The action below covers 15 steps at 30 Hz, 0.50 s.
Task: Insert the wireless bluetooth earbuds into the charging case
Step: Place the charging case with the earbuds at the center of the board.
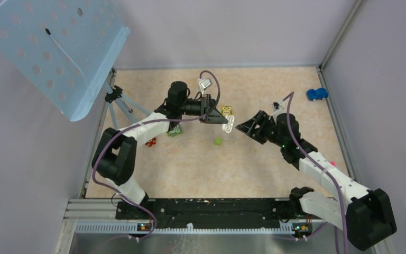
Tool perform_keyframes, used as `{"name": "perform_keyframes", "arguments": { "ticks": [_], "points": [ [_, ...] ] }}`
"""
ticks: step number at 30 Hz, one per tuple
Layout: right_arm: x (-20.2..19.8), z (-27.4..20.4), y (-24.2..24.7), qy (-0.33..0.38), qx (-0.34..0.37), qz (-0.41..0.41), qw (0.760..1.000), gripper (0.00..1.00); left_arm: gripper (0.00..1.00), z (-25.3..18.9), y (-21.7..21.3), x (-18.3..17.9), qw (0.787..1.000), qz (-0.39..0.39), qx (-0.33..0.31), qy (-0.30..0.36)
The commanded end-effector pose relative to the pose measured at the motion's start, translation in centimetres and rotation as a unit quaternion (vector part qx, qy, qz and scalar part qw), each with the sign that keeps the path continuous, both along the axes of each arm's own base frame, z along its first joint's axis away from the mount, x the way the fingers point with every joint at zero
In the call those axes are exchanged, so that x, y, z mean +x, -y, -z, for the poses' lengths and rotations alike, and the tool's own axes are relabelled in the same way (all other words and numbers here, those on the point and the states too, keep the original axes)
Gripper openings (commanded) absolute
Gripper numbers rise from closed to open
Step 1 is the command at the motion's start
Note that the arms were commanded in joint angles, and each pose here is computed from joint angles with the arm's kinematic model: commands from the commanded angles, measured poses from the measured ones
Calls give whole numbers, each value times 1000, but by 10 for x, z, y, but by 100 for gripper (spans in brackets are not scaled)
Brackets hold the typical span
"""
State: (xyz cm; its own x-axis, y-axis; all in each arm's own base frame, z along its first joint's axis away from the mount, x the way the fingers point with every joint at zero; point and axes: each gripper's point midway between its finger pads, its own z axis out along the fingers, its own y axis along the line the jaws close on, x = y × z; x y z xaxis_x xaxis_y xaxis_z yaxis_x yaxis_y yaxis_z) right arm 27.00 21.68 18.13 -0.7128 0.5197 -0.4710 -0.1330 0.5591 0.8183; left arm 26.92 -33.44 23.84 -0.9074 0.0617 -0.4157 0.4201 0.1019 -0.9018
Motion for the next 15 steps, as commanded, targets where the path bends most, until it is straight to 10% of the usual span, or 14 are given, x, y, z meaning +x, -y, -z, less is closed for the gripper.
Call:
{"name": "perform_keyframes", "arguments": {
  "ticks": [1, 15],
  "points": [
    [10, 18, 63, -37, -95, 150, 983, 66, 0, 11, 15, 32, 999, -11, 3, 32],
    [-17, -24, 149, 23, -200, 288, 936, 67, 0, 76, 116, 106, 999, 50, -11, 14]
  ]
}}
